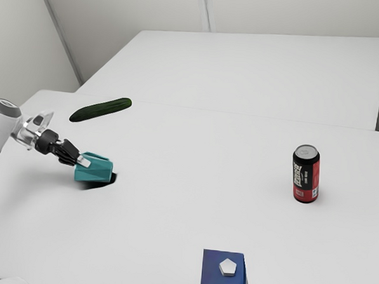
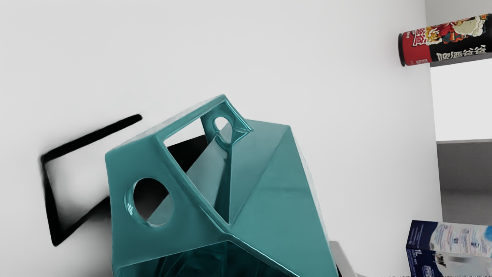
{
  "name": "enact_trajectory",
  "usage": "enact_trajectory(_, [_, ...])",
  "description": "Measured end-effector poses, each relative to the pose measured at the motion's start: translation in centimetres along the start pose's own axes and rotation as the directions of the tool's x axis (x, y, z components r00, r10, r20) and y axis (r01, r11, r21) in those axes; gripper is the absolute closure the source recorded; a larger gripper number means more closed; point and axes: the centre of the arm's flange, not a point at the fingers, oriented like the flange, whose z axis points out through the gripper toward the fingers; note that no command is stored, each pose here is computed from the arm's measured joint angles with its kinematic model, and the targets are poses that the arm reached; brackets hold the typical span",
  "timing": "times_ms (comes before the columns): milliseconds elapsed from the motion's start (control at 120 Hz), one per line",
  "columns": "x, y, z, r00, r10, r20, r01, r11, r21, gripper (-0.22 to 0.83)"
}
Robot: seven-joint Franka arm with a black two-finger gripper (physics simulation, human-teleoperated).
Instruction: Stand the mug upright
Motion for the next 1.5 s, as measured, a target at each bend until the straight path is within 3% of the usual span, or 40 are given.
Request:
enact_trajectory(267, [0.7,3.5,-1.5,0.998,0.064,0.013,-0.064,0.997,0.045,0.77])
enact_trajectory(525, [3.4,10.9,0.3,0.968,0.172,0.184,-0.212,0.950,0.227,0.77])
enact_trajectory(800, [6.6,20.4,6.7,0.872,0.226,0.434,-0.432,0.772,0.466,0.77])
enact_trajectory(925, [7.1,22.3,9.1,0.852,0.197,0.484,-0.467,0.705,0.534,0.77])
enact_trajectory(1258, [6.2,25.3,16.4,0.845,0.112,0.523,-0.478,0.598,0.643,0.77])
enact_trajectory(1500, [5.1,26.3,20.5,0.860,0.082,0.504,-0.456,0.567,0.686,0.77])
